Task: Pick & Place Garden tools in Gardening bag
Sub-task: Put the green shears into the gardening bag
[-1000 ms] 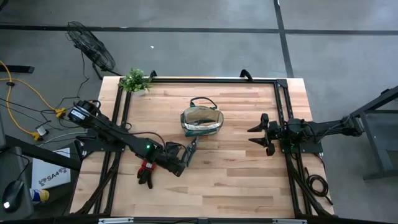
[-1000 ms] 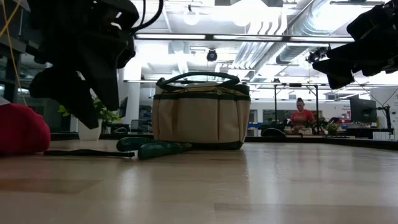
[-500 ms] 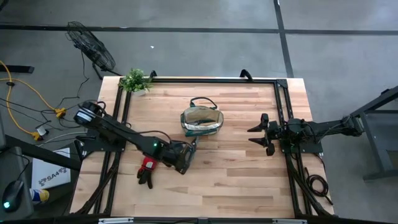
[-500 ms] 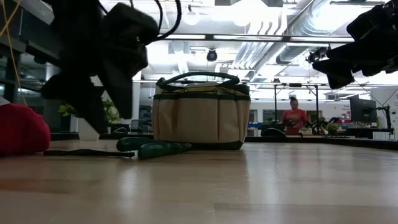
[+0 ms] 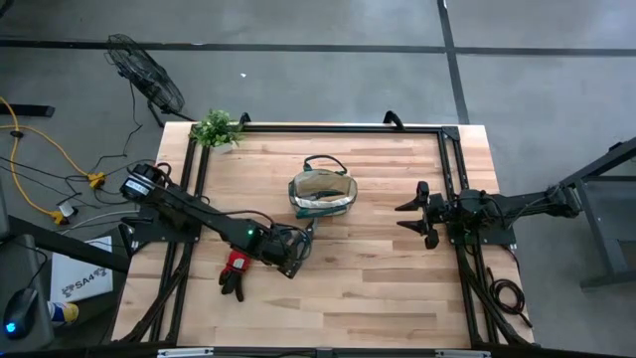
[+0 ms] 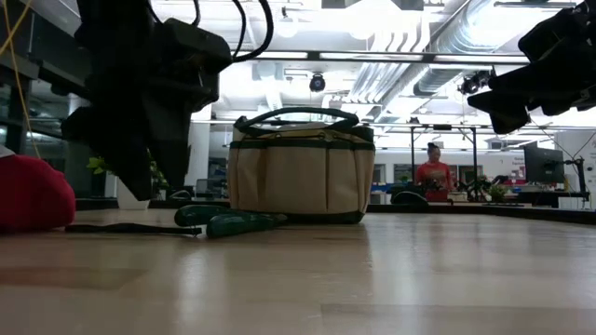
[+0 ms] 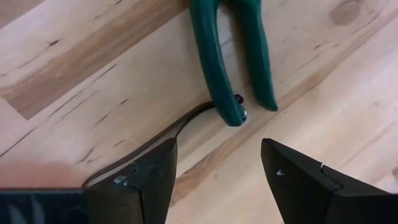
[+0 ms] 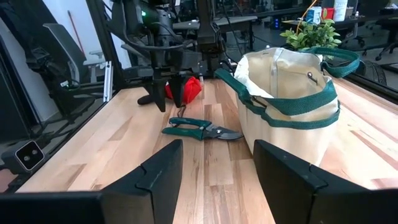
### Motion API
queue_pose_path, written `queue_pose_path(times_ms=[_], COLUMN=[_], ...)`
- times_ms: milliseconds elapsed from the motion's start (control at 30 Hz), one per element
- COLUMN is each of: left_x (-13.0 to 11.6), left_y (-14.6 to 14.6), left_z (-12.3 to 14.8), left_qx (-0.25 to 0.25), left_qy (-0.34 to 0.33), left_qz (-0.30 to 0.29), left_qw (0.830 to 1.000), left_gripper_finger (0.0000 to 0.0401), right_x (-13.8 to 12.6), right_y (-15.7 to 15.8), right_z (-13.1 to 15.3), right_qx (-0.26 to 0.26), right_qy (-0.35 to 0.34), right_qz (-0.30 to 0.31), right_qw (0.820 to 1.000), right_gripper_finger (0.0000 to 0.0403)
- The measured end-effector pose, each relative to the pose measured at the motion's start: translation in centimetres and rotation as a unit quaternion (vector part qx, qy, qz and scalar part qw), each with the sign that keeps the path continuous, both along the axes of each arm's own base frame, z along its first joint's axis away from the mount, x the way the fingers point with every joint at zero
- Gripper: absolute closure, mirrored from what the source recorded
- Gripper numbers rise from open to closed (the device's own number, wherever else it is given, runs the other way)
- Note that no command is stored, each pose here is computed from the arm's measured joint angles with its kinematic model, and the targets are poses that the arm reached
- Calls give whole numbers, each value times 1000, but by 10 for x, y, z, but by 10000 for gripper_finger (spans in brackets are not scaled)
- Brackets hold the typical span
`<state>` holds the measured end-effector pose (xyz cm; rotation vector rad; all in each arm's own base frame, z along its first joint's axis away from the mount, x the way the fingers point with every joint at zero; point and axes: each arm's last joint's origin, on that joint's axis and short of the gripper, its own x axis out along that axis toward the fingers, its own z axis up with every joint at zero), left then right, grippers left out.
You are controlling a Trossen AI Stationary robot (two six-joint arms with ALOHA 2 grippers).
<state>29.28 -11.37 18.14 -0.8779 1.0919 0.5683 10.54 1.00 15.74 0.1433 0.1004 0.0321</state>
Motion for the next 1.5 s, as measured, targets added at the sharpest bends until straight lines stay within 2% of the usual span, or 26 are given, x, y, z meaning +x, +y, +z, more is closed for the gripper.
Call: queue_pose_path(times_ms=[367,667,1067,1500], left_x=[2,10,34,39], left_y=[0,11,22,23], left_z=[-10,-8,-17,-30], left_qx=[12,32,48,52], left_qy=[12,-16,-9,27], left_qz=[24,38,20,8], left_qw=[1000,999,999,998], left_gripper_finger=[173,173,173,177], right_x=[0,0,1,1], right_y=[0,0,0,0], right_z=[0,-1,-1,-1], right_qx=[0,0,-1,-1], right_qy=[2,4,5,9], right_qz=[0,0,0,0], right_qw=[1000,1000,1000,1000], right_gripper_finger=[214,214,214,214])
